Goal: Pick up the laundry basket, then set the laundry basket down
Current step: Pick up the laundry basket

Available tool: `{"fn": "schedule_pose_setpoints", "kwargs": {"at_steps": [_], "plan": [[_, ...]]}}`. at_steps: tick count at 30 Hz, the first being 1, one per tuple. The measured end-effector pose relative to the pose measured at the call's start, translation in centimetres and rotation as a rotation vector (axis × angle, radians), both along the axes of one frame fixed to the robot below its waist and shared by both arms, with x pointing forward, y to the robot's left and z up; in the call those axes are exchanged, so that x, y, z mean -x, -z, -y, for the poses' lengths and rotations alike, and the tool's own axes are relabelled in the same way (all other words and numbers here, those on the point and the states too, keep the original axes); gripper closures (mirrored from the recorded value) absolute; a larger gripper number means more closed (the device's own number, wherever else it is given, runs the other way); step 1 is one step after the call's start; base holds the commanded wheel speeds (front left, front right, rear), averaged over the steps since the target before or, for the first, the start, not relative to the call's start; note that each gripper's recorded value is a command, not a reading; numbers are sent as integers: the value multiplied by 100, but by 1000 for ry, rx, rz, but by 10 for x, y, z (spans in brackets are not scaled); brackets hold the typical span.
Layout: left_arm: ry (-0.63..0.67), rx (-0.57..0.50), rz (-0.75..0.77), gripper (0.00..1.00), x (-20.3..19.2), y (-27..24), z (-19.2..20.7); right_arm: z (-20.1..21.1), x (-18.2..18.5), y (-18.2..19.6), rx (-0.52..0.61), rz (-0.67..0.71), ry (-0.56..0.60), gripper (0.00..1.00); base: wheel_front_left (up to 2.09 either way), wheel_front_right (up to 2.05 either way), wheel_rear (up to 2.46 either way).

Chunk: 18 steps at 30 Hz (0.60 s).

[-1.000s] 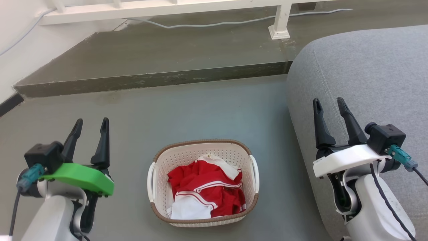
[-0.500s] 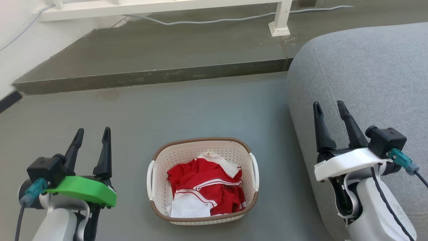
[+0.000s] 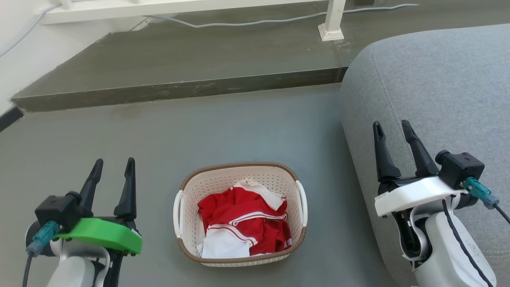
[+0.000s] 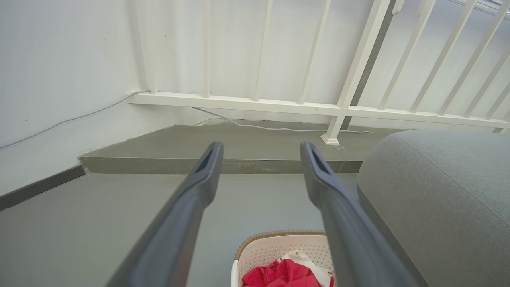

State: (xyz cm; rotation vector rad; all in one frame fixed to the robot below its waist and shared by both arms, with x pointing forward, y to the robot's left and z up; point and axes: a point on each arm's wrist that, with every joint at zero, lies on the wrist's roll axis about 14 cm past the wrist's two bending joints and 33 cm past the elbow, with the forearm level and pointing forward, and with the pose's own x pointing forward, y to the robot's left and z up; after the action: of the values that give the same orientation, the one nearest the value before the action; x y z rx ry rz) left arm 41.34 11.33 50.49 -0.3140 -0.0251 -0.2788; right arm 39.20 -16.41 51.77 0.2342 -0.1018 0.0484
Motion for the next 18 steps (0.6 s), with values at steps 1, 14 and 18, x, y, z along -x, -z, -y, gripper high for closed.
{"fn": "schedule_pose_setpoints", "kwargs": {"at_steps": [1,14,18], "plan": [[0,-2,-4,0,1,2,0,0,0,1,0,-2,1,0,0,0,0],[38,-28,-86,0,-5,37,4,0,-7,39,-4,-110,5,0,0,0,0],[52,-36,-135,0,-7,57,3,-3,-9,61,-23,-176,-2,0,0,0,0]]}}
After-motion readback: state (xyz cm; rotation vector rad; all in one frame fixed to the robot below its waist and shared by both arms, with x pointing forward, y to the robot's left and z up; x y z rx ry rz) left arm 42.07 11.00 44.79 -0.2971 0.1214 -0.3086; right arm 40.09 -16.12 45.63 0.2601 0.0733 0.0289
